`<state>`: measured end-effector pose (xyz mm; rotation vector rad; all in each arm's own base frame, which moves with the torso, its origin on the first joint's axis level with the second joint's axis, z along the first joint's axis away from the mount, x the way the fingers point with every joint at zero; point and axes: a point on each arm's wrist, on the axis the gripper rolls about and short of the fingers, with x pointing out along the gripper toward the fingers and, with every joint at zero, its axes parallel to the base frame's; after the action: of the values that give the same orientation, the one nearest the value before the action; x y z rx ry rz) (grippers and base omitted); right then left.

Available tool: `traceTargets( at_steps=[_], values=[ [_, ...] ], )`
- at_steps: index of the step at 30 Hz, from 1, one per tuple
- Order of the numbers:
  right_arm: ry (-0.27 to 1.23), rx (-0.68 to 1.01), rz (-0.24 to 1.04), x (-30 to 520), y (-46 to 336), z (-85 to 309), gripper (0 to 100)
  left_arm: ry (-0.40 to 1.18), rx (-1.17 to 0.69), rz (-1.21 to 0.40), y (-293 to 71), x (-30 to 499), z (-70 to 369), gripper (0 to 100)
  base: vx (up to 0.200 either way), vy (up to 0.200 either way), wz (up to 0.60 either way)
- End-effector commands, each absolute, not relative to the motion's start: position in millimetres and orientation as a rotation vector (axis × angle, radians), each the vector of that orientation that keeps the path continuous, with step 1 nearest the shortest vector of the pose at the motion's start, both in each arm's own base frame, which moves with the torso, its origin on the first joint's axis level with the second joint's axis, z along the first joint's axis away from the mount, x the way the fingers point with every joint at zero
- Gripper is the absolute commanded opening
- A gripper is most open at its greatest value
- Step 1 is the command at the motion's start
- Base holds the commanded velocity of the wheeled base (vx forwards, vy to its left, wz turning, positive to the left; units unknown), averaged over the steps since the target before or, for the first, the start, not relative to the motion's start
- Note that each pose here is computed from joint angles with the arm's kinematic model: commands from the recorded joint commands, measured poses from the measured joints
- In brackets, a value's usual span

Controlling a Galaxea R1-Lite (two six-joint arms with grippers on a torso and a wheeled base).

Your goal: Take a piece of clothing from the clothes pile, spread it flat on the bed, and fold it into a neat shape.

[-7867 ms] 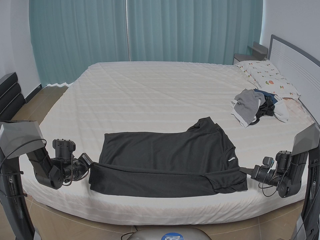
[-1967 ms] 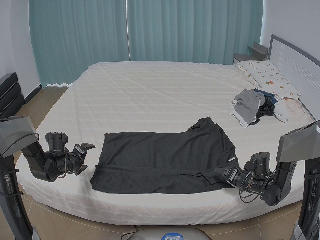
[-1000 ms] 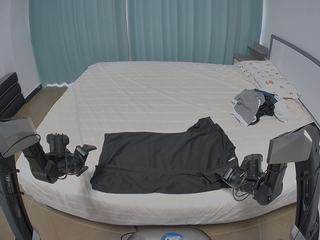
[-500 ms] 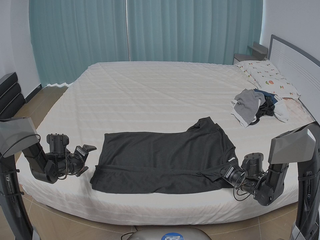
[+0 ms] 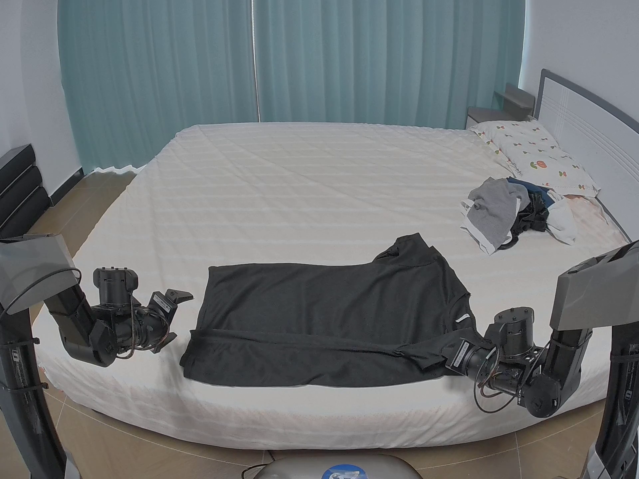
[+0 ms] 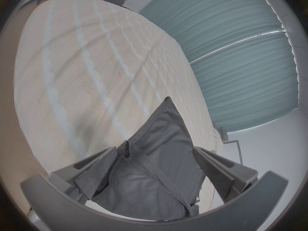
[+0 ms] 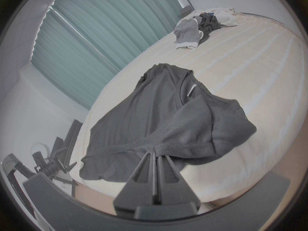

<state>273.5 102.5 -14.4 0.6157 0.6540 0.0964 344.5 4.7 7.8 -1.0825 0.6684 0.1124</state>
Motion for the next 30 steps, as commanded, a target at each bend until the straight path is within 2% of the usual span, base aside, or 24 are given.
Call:
traceTargets(
  at_steps=[1,10,11,16,26,30],
  values=[
    [0.680,0.590,0.095,267.7,102.1,-15.6,0,0.674,-1.076,0.114,4.8,344.6,5.4,100,0.000,0.000,0.00],
    [0.743,0.469,0.104,258.5,99.5,-29.2,0,0.675,-1.071,0.113,4.8,344.2,5.1,100,0.000,0.000,0.00],
    [0.751,0.449,0.107,257.9,99.2,-32.2,100,0.675,-1.071,0.113,4.8,344.2,5.1,100,0.000,0.000,0.00],
    [0.737,0.442,0.112,259.6,98.5,-32.0,100,0.674,-1.071,0.112,4.8,344.6,5.4,100,0.000,0.000,0.00],
    [0.516,0.527,0.055,283.7,67.2,5.7,100,0.671,-1.057,0.095,0.7,345.3,8.0,100,0.000,0.000,0.00],
    [0.478,0.552,0.012,292.1,47.3,10.8,100,0.616,-1.036,0.172,1.2,350.7,10.0,100,0.000,0.000,0.00]
  ],
)
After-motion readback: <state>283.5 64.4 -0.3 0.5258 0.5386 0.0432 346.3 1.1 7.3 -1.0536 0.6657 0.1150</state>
